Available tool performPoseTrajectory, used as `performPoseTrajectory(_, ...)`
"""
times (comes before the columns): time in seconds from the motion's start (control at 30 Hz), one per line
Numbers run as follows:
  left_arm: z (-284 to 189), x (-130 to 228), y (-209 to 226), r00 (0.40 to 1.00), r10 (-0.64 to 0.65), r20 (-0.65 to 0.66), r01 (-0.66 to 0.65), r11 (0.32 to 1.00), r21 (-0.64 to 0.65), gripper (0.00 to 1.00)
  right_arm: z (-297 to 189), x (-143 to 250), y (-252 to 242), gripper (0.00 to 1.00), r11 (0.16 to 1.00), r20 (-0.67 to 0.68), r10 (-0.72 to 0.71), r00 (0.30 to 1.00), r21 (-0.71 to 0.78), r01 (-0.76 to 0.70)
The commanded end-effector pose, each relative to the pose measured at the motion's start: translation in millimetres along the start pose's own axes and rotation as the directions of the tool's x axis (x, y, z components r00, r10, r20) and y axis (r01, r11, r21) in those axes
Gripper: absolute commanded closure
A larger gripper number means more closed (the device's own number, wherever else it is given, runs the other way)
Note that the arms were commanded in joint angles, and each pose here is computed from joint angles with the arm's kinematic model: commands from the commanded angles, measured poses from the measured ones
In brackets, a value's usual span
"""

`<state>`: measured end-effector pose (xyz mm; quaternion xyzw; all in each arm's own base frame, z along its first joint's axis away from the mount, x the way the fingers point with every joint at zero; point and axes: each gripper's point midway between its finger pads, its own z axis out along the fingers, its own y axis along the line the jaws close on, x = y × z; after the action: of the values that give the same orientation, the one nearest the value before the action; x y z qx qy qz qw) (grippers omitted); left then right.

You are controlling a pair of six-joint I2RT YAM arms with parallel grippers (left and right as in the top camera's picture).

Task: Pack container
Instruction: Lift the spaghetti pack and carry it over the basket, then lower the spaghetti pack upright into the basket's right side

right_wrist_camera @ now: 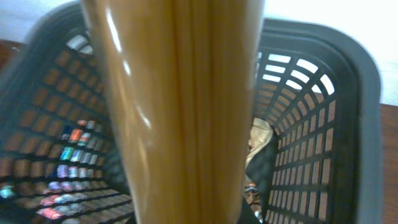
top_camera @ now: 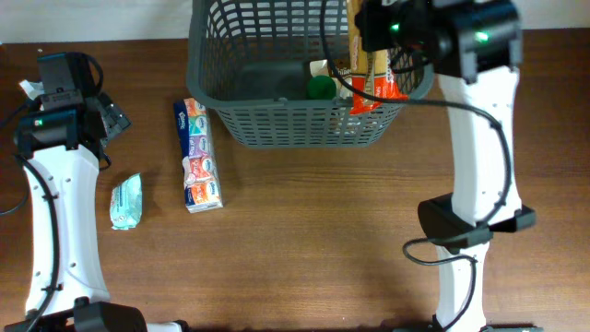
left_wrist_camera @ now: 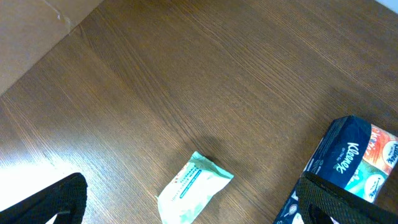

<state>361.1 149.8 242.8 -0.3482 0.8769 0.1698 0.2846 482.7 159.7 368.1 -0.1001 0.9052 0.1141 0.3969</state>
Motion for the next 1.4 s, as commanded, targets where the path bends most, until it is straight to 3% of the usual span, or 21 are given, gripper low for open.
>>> performPoseTrajectory(0.0, -7.0, -5.9, 2.3, 1.000, -0.004, 0.020, 0.004, 1.000, 0.008, 0.00, -3.0, -13.8, -22.2, 0.96, 0.995, 0.051, -0.048, 0.998, 0.084, 0.044)
performPoseTrajectory(0.6, -7.0, -5.8, 2.2, 1.000, -0.004, 0.020, 0.004, 1.000, 0.008, 0.01, 12.1, -39.5, -27.6, 0.96, 0.997, 0.152, 0.026, 0.988, 0.063, -0.036)
performPoseTrajectory(1.1, -7.0, -5.9, 2.3, 1.000, -0.004, 0.020, 0.004, 1.000, 0.008, 0.01, 94.0, -5.2, -62.2, 0.96, 0.991, 0.018, 0.064, 0.998, 0.117, -0.066)
performPoseTrajectory(1.37, -7.0, -5.9, 2.3, 1.000, -0.004, 0.020, 0.004, 1.000, 0.008, 0.00, 112.7, 18.6, -100.3, 0.96, 0.973, -0.052, 0.172, 0.984, 0.164, -0.161)
